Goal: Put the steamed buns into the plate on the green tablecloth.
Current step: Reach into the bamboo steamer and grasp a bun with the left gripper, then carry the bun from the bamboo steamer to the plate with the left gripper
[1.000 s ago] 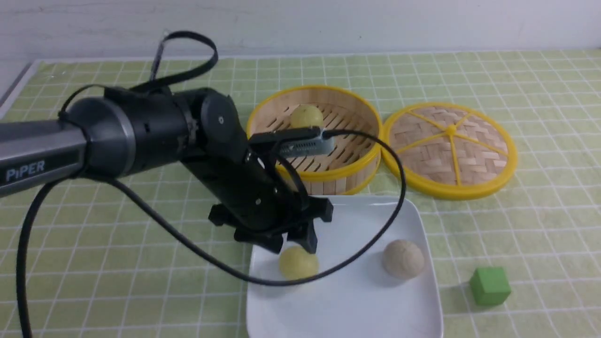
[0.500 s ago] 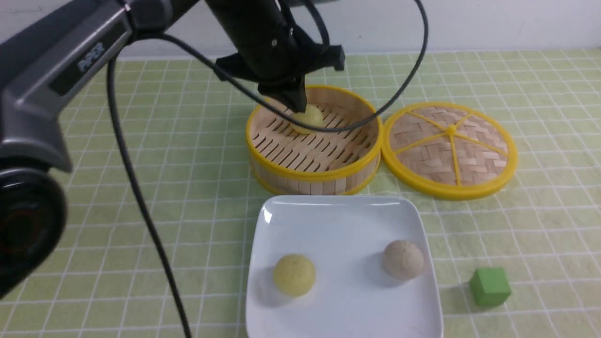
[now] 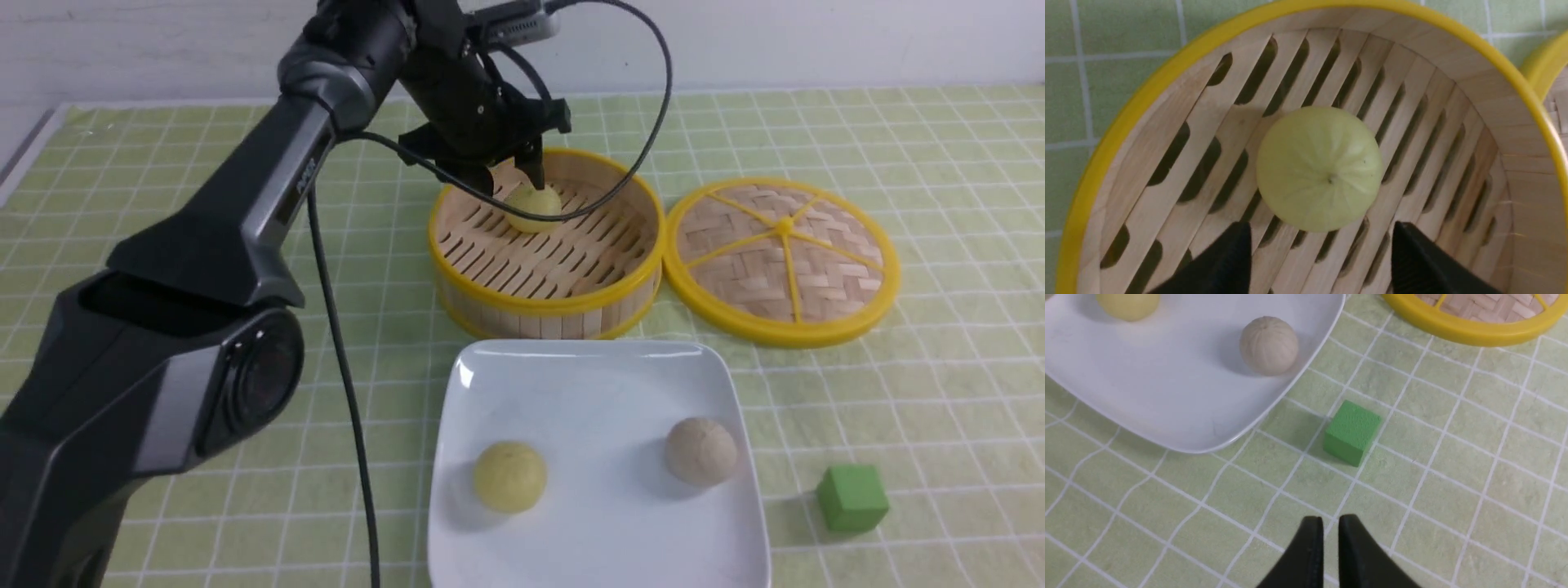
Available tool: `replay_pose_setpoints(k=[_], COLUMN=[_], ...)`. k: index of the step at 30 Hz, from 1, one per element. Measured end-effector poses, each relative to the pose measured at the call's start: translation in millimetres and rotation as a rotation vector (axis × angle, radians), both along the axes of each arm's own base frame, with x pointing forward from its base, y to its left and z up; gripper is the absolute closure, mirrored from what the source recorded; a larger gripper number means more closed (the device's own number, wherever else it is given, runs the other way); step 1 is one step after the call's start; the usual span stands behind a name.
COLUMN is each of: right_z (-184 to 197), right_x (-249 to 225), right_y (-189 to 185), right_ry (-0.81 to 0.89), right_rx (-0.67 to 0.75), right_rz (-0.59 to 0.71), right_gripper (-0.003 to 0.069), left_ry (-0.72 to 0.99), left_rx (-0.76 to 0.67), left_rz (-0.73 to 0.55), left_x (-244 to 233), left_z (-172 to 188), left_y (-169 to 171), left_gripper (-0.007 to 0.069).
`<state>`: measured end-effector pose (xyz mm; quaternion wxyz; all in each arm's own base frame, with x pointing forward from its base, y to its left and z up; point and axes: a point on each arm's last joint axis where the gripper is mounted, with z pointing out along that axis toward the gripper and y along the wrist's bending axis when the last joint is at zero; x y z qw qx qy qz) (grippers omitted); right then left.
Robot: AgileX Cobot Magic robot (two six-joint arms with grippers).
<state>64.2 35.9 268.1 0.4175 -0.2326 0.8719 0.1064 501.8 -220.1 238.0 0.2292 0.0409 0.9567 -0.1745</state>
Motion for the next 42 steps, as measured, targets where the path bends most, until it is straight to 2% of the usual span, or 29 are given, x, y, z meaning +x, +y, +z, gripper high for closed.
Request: replay_pose_setpoints(k=[7,12,15,16,17,18,19,20,21,23,26,30,31,32,33,36,38,39,42], right_z=[-5,-5,-5,-5,-5,-5,-5,-5,-5,-5,-5,-5,-5,-5,-5,-6,-6,-6,-6], right_x=[1,1,1,1,1,1,1,1,1,1,1,1,1,1,1,1,0,0,0], right_y=[1,1,1,1,1,1,1,1,1,1,1,1,1,1,1,0,0,0,0], right_ry=[0.002,0.001,-0.001,-0.002,-0.002,-0.002,-0.002,-0.002,-0.002,-0.002,0.0,0.004,0.004,0.005,0.005,0.007,0.014,0.015,0.014], right_rx=[0.002,0.003,0.003,0.005,0.005,0.005,0.005,0.005,0.005,0.005,0.005,0.002,0.002,0.002,0.002,0.001,-0.003,-0.004,-0.005], right_rz=[-0.002,-0.002,-0.002,-0.002,-0.002,-0.002,-0.002,-0.002,-0.002,-0.002,-0.002,-0.002,-0.002,-0.002,-0.002,-0.002,-0.002,-0.002,-0.003], right_gripper=[0.0565,0.0559,0.0557,0.0554,0.0554,0.0551,0.055,0.0549,0.0547,0.0545,0.0543,0.0538,0.0538,0.0535,0.0534,0.0529,0.0526,0.0526,0.0525], left_ry=[0.023,0.029,0.033,0.034,0.034,0.039,0.042,0.043,0.042,0.037,0.021,-0.14,-0.149,-0.223,-0.24,-0.298,-0.295,-0.281,-0.171], left_rx=[0.02,0.051,0.065,0.067,0.067,0.068,0.066,0.065,0.065,0.063,0.059,0.038,0.035,0.017,0.009,-0.073,-0.033,-0.023,0.103], left_rz=[-0.013,-0.056,-0.077,-0.08,-0.08,-0.081,-0.082,-0.082,-0.083,-0.083,-0.086,-0.078,-0.077,-0.073,-0.07,-0.109,-0.23,-0.243,-0.417], left_x=[6,7,8,8,8,8,8,8,8,8,5,-10,-11,-24,-28,-73,-109,-109,-164], left_z=[-28,-37,-43,-45,-45,-47,-47,-47,-46,-44,-29,51,56,95,105,171,187,182,159], left_y=[-2,-3,-3,-3,-3,-3,-3,-3,-3,-3,-2,7,7,13,15,17,7,4,-20], left_gripper=[0.0112,0.0145,0.0228,0.0302,0.0312,0.0422,0.0489,0.0489,0.0573,0.0591,0.0604,0.0606,0.0606,0.0606,0.0606,0.0606,0.0606,0.0606,0.0603])
